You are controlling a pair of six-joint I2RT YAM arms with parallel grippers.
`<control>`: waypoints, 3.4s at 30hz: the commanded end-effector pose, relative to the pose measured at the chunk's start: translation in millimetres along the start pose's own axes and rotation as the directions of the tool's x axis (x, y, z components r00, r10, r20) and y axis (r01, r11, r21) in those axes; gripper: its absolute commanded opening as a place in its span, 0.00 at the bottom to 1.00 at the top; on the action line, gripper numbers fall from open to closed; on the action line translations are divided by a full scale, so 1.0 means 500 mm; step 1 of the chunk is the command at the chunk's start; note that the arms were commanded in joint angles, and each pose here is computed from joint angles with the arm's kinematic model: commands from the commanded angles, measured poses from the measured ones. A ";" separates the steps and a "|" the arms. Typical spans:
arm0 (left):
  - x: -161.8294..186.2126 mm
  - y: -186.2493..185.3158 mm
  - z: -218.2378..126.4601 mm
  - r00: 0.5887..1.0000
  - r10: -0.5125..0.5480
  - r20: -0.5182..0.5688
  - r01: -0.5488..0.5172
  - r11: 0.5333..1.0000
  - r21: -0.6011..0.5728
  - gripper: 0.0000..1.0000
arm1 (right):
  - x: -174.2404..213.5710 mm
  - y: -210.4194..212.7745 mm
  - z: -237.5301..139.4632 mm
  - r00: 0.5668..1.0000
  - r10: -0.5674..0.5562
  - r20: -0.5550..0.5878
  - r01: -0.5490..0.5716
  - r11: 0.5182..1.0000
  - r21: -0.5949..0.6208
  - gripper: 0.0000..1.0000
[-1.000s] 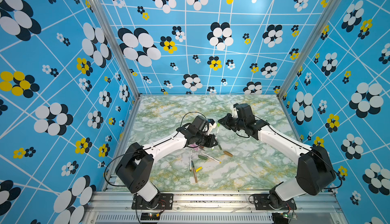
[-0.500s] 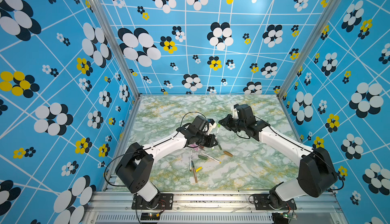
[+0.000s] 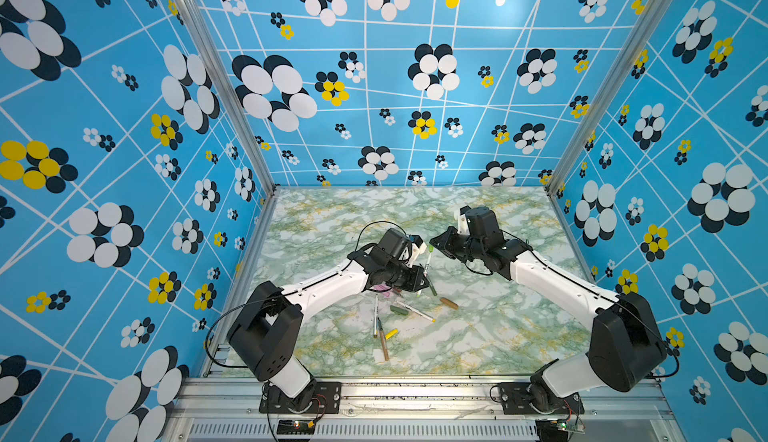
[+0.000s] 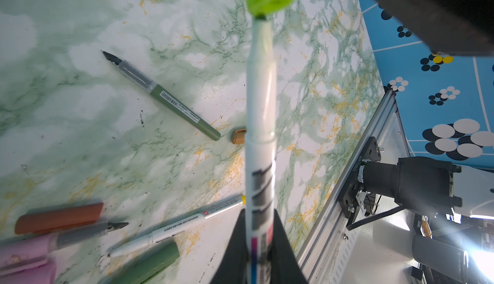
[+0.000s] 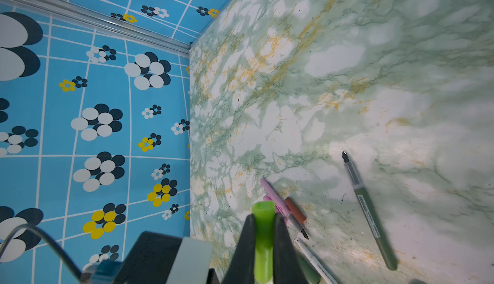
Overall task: Insert the pens into the pen caps
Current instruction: 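Align the cap above the marker tip held by the left gripper, then lower the lime-green cap onto the marker tip with the right gripper, then press the cap down onto the marker while the left gripper holds it steady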
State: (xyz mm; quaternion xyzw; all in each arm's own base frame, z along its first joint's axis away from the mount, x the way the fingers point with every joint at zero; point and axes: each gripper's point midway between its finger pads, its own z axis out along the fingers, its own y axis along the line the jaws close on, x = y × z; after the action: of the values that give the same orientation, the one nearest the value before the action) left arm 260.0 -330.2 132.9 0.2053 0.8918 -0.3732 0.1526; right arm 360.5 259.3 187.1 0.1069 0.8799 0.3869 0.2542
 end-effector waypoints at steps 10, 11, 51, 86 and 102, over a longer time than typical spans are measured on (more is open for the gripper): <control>-0.029 -0.016 -0.011 0.999 0.022 0.048 -0.022 1.000 0.005 0.00 | 0.009 -0.004 -0.004 0.999 -0.038 -0.010 0.038 0.999 0.022 0.01; -0.029 -0.016 -0.011 0.999 0.021 0.049 -0.021 1.000 0.005 0.00 | 0.009 -0.003 -0.004 0.999 -0.038 -0.010 0.038 0.999 0.020 0.01; -0.111 -0.021 -0.055 0.978 0.039 0.207 -0.032 0.999 -0.039 0.00 | 0.076 0.011 0.004 0.993 -0.103 -0.054 0.102 0.995 -0.011 0.00; -0.083 -0.042 -0.075 0.970 0.154 0.186 -0.159 0.987 0.011 0.00 | -0.030 0.099 -0.140 0.937 -0.319 0.141 0.330 0.942 -0.067 0.55; -0.066 -0.078 -0.082 0.969 0.168 0.180 -0.188 0.977 0.099 0.00 | -0.034 0.114 -0.068 0.960 -0.271 0.072 0.278 0.953 -0.123 0.40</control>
State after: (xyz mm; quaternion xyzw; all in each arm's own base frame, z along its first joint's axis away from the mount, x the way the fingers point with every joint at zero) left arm 272.8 -330.5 192.6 0.2434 0.8437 -0.4102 0.2465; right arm 351.0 263.6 240.4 -0.0168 0.8632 0.3843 0.3269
